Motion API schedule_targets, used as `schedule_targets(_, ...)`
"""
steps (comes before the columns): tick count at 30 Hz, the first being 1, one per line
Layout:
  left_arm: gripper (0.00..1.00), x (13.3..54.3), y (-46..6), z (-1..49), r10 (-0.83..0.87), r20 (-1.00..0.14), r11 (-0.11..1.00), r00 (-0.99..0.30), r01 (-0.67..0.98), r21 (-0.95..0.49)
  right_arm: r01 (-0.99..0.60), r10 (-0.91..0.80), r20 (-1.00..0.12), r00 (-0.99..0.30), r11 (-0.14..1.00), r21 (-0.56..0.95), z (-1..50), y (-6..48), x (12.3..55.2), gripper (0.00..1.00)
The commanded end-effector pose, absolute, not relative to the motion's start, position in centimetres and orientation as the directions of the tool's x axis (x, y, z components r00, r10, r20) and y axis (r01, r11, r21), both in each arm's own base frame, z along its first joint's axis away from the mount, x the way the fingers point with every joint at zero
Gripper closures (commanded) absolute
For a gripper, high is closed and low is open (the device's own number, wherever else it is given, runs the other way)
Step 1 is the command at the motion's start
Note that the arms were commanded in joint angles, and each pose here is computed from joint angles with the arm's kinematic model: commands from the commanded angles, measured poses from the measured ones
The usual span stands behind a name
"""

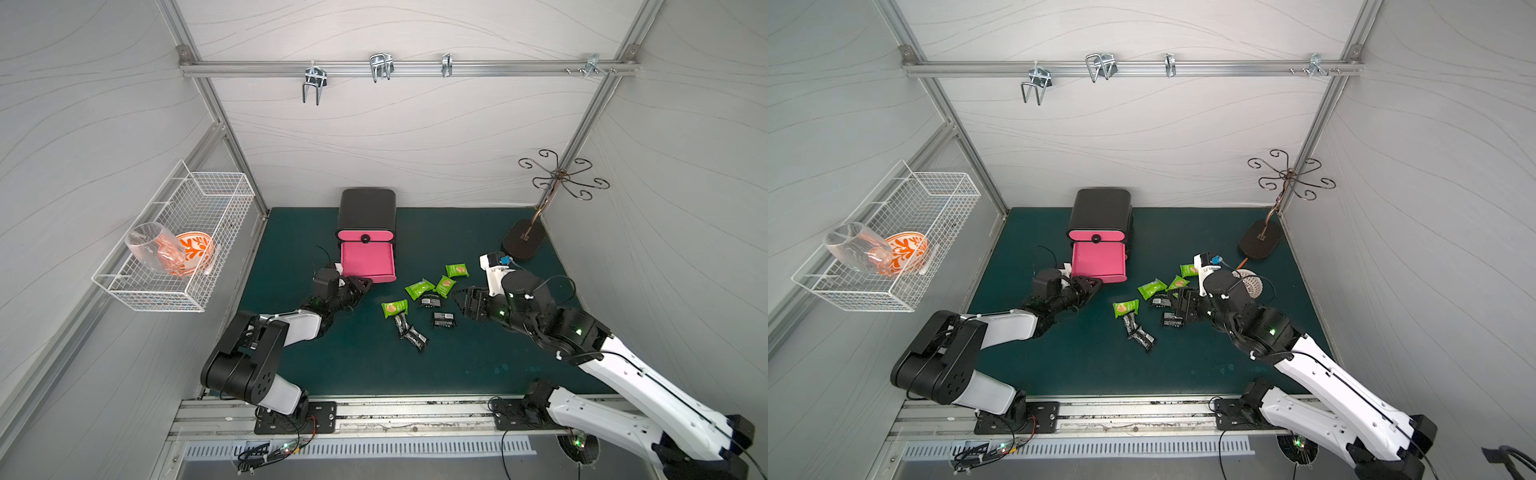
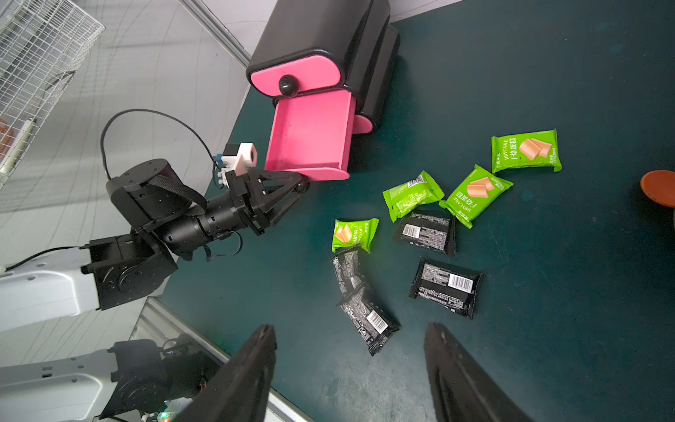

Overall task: Place the cookies into the drawer by color
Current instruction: Open the drawer in the storage box, then pick up the cookie at the center of the board.

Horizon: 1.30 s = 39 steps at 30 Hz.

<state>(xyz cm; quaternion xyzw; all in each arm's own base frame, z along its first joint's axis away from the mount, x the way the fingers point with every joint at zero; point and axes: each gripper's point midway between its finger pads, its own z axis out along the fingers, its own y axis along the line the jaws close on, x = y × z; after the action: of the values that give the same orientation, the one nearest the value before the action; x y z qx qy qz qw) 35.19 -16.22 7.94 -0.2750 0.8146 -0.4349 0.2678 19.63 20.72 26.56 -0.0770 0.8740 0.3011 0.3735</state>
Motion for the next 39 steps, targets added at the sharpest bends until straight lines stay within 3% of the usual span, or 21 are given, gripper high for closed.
schedule_targets(1, 0.61, 35.0, -15.4, 7.2, -0.696, -0.205, 0.497, -0.688, -0.255, -0.83, -0.354, 0.098, -0.688, -0.719, 0.8, 0.484, 26.7, 20.5, 19.2, 0.31)
schedule_targets(7, 0.57, 34.7, -13.6, 6.6, -0.738, -0.232, 0.522, -0.634, -0.317, -0.792, -0.344, 0.105, -0.681, -0.725, 0.801, 0.49, 26.6, 20.3, 19.0, 0.3)
schedule_targets(12, 0.51, 34.7, -14.1, 7.4, -0.72, -0.247, 0.526, -0.648, -0.278, -0.804, -0.341, 0.104, -0.678, -0.727, 0.804, 0.488, 26.3, 20.4, 19.1, 0.3)
schedule_targets(21, 0.27, 33.1, -14.7, 9.8, -0.698, -0.257, 0.505, -0.669, -0.204, -0.839, -0.345, 0.095, -0.667, -0.739, 0.797, 0.496, 26.1, 21.2, 19.5, 0.3)
schedule_targets(29, 0.29, 29.1, -13.8, 12.5, -0.656, -0.38, 0.612, -0.652, -0.164, -0.774, -0.35, 0.092, -0.67, -0.736, 0.797, 0.493, 26.1, 21.2, 19.4, 0.29)
schedule_targets(33, 0.33, 25.9, -17.7, 14.1, -0.458, -0.523, 0.768, -0.719, -0.024, -0.639, -0.351, 0.09, -0.67, -0.737, 0.796, 0.493, 25.9, 21.5, 19.6, 0.29)
schedule_targets(39, 0.34, 24.2, -22.9, 12.4, -0.257, -0.59, 0.874, -0.766, 0.076, -0.48, -0.352, 0.088, -0.653, -0.752, 0.784, 0.511, 25.6, 22.4, 19.8, 0.29)
